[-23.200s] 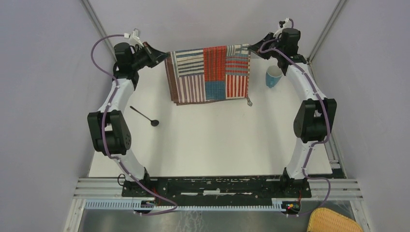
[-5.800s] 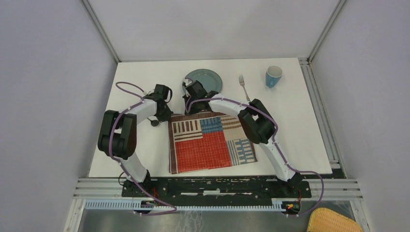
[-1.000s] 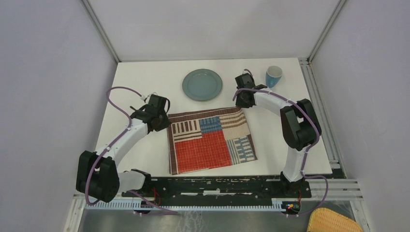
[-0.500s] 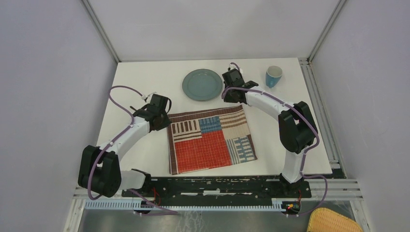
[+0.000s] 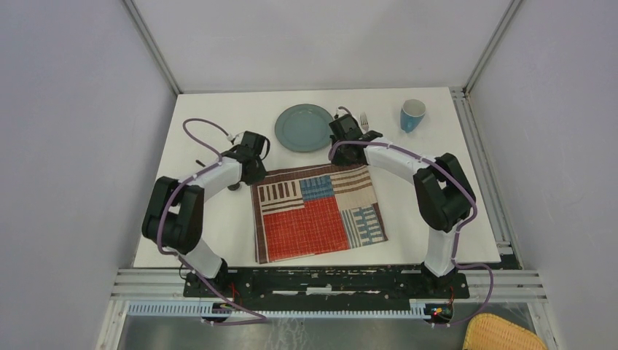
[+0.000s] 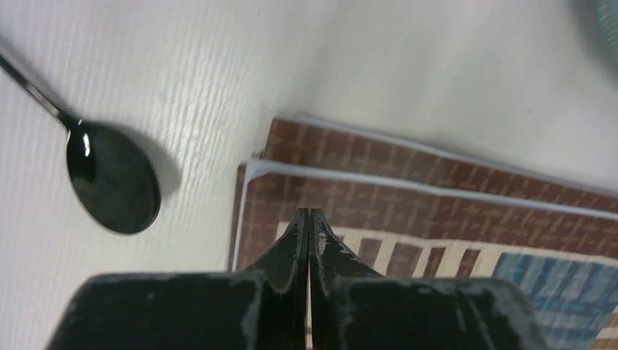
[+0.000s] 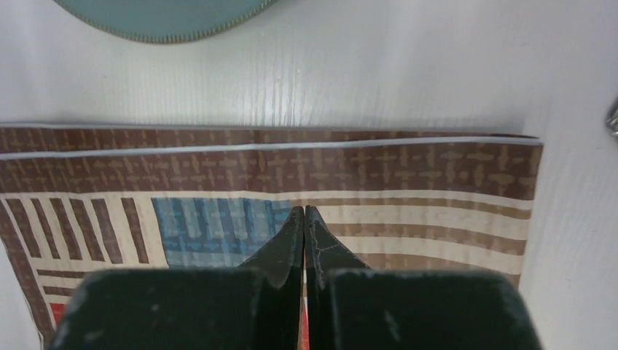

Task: Set the dinner table for one person
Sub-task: Adjust the napkin at the center of the board.

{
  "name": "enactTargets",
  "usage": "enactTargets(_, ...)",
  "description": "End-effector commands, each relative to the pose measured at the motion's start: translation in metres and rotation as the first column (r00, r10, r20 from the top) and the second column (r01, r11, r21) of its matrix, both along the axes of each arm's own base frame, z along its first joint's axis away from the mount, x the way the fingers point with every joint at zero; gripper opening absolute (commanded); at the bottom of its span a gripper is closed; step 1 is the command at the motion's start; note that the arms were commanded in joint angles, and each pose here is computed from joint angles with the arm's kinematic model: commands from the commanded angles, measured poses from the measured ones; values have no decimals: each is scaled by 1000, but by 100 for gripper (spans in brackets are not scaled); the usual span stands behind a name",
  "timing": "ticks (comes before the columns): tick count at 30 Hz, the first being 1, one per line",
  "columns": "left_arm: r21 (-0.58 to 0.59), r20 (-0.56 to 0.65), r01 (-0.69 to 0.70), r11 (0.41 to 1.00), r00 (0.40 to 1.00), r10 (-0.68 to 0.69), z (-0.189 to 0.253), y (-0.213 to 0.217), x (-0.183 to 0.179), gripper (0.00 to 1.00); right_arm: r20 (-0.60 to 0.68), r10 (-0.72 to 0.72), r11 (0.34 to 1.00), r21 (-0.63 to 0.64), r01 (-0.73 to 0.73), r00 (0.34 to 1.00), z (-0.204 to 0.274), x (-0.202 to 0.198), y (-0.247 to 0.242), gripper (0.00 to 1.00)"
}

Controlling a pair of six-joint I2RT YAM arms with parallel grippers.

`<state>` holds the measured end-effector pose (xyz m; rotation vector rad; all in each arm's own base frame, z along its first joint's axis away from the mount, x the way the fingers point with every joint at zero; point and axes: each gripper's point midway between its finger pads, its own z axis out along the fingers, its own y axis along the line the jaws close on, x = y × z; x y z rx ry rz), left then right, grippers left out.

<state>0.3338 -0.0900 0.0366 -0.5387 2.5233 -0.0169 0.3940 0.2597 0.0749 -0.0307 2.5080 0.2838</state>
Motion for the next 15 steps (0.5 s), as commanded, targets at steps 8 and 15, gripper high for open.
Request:
enactTargets(8,40,172,-21,999,985,14,40,0,72,2,-4,150,984,96,-149,989,3,-35,47,0)
enactTargets(15,40,132,-47,998,990,41,20,11,76,2,13,237,962,137,-236,972,12,-54,83,0)
